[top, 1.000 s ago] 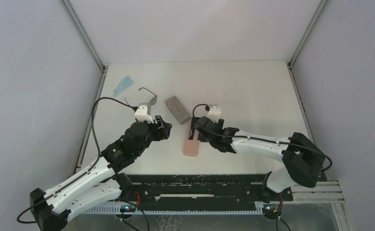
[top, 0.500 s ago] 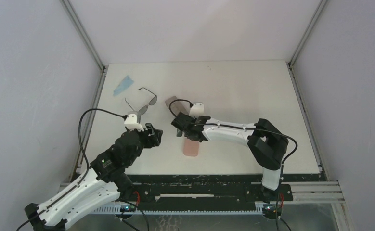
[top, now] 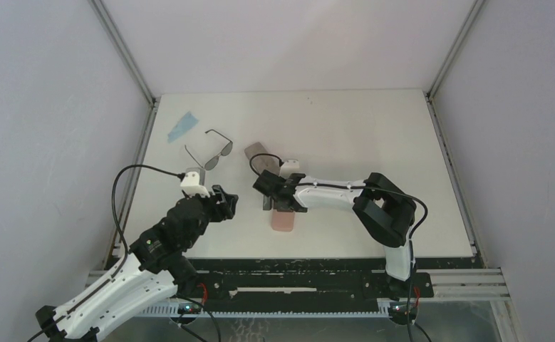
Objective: Organize the sunglasses
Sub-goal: Move the sunglasses case at the center of the board.
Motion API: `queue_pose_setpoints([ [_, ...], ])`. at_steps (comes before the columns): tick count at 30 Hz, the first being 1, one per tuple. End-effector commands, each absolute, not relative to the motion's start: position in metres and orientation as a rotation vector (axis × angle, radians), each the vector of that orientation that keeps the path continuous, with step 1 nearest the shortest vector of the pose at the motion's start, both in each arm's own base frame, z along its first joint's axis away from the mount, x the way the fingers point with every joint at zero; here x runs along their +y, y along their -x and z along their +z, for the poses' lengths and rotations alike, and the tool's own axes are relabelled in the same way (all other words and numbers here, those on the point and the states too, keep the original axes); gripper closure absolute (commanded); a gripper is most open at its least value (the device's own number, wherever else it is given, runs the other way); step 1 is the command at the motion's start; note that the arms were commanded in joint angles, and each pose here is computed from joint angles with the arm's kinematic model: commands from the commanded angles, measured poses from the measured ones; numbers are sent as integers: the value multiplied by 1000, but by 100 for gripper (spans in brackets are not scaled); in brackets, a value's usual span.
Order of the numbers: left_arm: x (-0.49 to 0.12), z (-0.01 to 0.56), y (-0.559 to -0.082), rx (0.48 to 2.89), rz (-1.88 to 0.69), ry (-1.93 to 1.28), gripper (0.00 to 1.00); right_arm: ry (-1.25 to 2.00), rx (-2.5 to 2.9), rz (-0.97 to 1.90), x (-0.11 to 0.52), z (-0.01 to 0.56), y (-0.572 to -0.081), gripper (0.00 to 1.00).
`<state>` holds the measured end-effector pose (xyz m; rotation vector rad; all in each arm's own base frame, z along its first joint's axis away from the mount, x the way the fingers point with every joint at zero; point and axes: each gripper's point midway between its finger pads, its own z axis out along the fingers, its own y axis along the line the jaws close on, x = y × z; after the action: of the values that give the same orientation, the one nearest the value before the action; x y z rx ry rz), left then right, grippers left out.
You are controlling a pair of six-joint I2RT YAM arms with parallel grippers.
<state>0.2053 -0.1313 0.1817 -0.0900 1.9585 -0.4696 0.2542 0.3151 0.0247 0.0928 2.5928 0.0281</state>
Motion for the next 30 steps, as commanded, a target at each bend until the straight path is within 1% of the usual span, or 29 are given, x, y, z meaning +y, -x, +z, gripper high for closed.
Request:
queue_pose_setpoints([
  [1, -131, 180, -207, 1950, -471, 105, 32, -100, 2576, 67, 322, 35, -265, 16],
  [3, -132, 180, -207, 1953, -472, 101, 32, -98, 2576, 57, 320, 35, -265, 23],
  [4, -132, 180, -207, 1955, -470, 100, 32, -96, 2575, 55, 319, 35, -265, 28],
  [7, -133, 180, -207, 1959, -472, 96, 33, -93, 2574, 43, 317, 36, -265, 40],
  [13, -135, 181, -206, 1959, -485, 95, 33, -35, 2496, 13, 304, 61, -272, 54],
  [19, -138, 185, -207, 1953, -501, 89, 33, 183, 2388, 21, 278, 105, -285, 59],
  [22, -142, 185, -207, 1954, -518, 86, 33, 310, 2375, 52, 261, 110, -290, 59],
  [30, -156, 182, -202, 1987, -589, 42, 34, 395, 2382, 69, 187, 113, -337, 60],
])
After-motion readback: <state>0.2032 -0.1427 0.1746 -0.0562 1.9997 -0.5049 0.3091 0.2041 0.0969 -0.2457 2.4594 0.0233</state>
